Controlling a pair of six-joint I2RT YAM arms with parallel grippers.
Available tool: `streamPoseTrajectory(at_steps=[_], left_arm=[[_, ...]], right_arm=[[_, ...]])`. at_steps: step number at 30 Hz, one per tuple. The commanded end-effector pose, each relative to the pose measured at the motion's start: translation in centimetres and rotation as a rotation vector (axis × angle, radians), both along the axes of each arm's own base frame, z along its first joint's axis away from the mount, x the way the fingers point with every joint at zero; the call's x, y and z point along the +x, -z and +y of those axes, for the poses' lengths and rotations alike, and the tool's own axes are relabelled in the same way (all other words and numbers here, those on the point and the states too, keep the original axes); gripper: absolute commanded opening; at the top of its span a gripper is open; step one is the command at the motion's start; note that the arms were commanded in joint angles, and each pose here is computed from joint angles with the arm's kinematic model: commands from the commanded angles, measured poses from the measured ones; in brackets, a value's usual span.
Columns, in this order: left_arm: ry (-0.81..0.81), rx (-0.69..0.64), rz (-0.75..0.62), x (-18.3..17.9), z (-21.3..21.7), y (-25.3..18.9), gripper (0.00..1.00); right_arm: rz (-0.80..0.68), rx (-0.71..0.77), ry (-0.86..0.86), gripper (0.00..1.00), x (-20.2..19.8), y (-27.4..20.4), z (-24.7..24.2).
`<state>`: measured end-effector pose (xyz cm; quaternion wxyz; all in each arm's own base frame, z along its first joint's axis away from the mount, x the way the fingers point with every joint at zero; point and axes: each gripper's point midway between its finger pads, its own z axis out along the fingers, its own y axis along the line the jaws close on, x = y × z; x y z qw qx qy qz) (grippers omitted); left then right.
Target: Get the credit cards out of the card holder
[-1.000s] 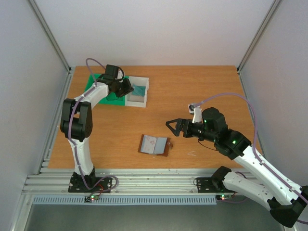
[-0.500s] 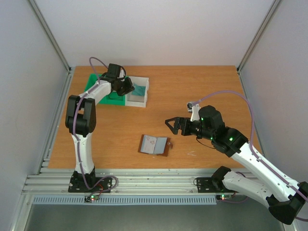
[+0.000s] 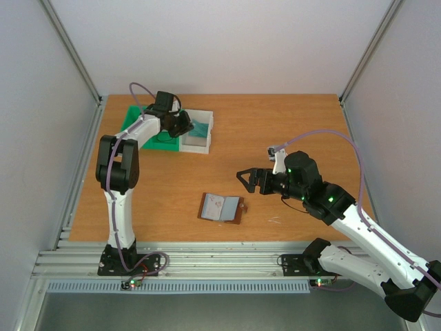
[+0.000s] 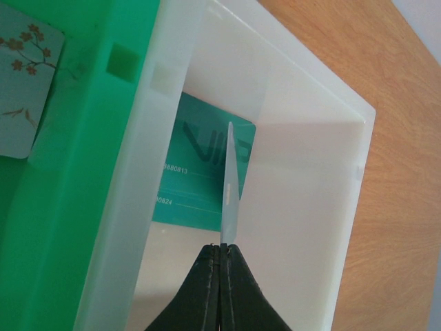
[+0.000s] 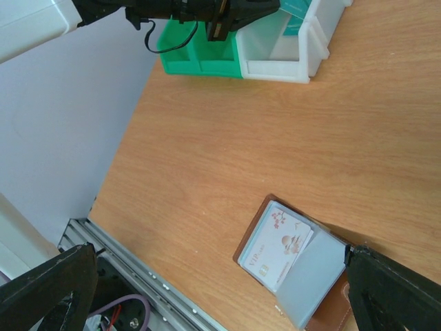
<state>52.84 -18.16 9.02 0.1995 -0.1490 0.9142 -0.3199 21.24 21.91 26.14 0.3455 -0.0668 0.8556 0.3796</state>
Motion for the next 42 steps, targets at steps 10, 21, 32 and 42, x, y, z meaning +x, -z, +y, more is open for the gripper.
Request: streamPoseTrajectory(at_steps=[10,21,32,42], left_arm=[[-0.009,0.006,-0.035,1.9,-0.3,-0.2,0.17],[-0.002,-0.038,-0.049,1.3,-0.8,-4.6,0.47],[0.065,-0.066,-0.036,-3.7,-1.2,-9.1,0.58],[0.215,0.039,0.039,-12.9,-3.3,-7.1,0.59]], right_arm=[[-0.041,-0.015,0.029,0.98,-0.1,-0.6,-1.1],[-0.032,-0.037,0.046,0.99,-0.3,-0.5,-1.7],[0.053,-0.092,0.197,0.98,0.0,1.0,-4.2],[0.232,-0.2,0.057,0.98,-0.9,4.4,-1.9]])
